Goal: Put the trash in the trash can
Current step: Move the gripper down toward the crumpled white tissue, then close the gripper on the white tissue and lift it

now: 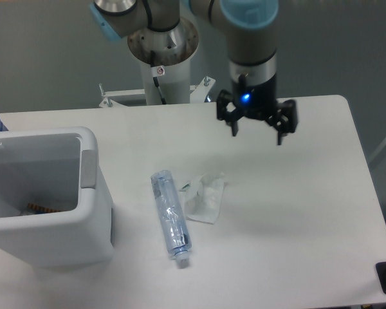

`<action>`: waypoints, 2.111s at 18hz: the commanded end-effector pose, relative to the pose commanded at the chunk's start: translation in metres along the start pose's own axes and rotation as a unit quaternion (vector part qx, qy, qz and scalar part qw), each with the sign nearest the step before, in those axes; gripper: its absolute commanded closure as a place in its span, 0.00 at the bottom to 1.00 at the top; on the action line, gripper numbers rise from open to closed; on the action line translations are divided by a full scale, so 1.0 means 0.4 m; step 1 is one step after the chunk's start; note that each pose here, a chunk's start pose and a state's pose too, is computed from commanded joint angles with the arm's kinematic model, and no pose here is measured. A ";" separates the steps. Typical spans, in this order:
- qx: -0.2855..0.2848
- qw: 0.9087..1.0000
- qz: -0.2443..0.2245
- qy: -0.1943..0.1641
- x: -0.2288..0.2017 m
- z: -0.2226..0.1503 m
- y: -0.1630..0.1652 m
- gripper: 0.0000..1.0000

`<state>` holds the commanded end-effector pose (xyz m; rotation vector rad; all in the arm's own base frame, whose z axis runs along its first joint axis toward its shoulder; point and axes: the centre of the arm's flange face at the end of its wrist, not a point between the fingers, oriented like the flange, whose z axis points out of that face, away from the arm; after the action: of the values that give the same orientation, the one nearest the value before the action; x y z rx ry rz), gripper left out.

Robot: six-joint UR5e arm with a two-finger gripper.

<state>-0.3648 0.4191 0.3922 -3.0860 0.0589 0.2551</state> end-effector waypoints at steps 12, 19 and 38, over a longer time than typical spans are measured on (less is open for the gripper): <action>-0.040 0.983 0.174 0.048 0.093 0.262 -0.007 0.00; -0.100 0.964 0.238 0.064 0.143 0.372 -0.050 0.00; -0.122 0.966 0.213 0.079 0.154 0.452 -0.071 0.93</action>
<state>-0.3326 0.4539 0.2049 -3.2936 0.7567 0.0269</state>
